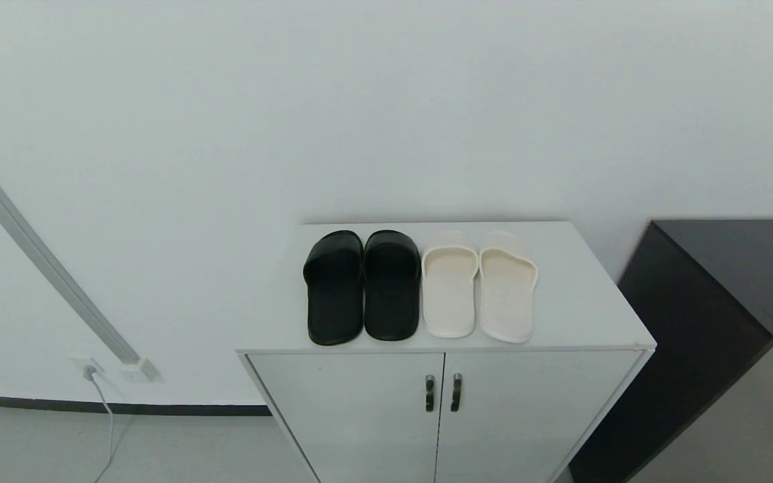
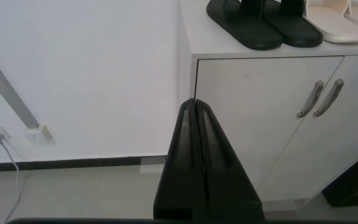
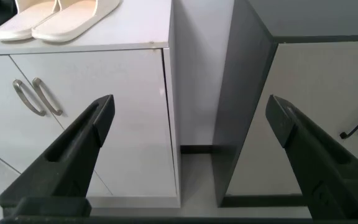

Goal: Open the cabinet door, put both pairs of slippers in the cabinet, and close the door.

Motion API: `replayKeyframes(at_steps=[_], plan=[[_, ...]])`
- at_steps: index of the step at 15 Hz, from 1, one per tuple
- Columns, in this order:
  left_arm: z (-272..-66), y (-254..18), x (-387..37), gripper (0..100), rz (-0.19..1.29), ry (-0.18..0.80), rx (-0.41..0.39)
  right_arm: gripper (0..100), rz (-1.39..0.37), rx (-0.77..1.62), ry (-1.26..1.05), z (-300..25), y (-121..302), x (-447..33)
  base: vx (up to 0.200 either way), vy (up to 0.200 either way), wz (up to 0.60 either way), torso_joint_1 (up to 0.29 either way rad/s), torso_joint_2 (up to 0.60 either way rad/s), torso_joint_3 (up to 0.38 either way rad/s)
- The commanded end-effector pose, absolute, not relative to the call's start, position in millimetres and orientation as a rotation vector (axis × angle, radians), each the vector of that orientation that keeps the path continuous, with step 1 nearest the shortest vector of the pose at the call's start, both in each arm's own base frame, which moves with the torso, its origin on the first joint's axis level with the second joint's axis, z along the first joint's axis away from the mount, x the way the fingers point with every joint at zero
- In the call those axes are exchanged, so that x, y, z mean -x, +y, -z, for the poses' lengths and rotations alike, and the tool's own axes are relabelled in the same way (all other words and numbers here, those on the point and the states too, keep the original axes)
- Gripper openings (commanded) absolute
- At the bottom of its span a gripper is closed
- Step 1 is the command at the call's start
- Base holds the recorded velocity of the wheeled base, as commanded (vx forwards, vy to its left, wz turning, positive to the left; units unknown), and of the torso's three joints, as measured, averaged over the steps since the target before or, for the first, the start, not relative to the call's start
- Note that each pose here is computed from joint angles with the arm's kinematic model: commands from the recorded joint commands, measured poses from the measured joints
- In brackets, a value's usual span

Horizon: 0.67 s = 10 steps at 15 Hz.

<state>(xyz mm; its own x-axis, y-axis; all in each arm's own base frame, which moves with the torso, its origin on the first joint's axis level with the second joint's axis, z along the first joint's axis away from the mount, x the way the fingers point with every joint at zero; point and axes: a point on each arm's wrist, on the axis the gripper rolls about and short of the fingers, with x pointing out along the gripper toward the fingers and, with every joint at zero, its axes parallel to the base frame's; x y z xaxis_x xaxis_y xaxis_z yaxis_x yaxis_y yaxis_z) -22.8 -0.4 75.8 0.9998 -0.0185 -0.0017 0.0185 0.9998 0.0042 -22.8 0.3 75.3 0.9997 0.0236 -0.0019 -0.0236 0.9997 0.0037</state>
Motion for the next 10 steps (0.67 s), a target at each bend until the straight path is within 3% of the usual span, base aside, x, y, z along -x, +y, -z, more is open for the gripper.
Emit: replayKeyframes(at_steps=[1, 7, 9, 10], plan=[[-75.8, -0.4, 22.8, 0, 0.018, 0.002, -0.003, 100, -0.025, -0.006, 0.002, -75.3, 0.3, 22.8, 0.0, 0.0, 0.0, 0.0, 0.0, 0.0], [-75.8, -0.4, 22.8, 0, 0.018, 0.002, -0.003, 100, -0.017, 0.011, -0.002, -75.9, 0.2, 22.9, 0.0, 0.0, 0.0, 0.0, 0.0, 0.0], [-75.8, -0.4, 22.8, 0, 0.018, 0.001, -0.005, 100, -0.053, -0.088, -0.165, -140.6, 0.0, 36.5, 0.0, 0.0, 0.0, 0.0, 0.0, 0.0], [-75.8, -0.4, 22.8, 0, 0.018, 0.001, -0.006, 100, -0.118, -0.129, -0.135, -161.1, 0.8, 35.1, 0.0, 0.0, 0.0, 0.0, 0.0, 0.0]])
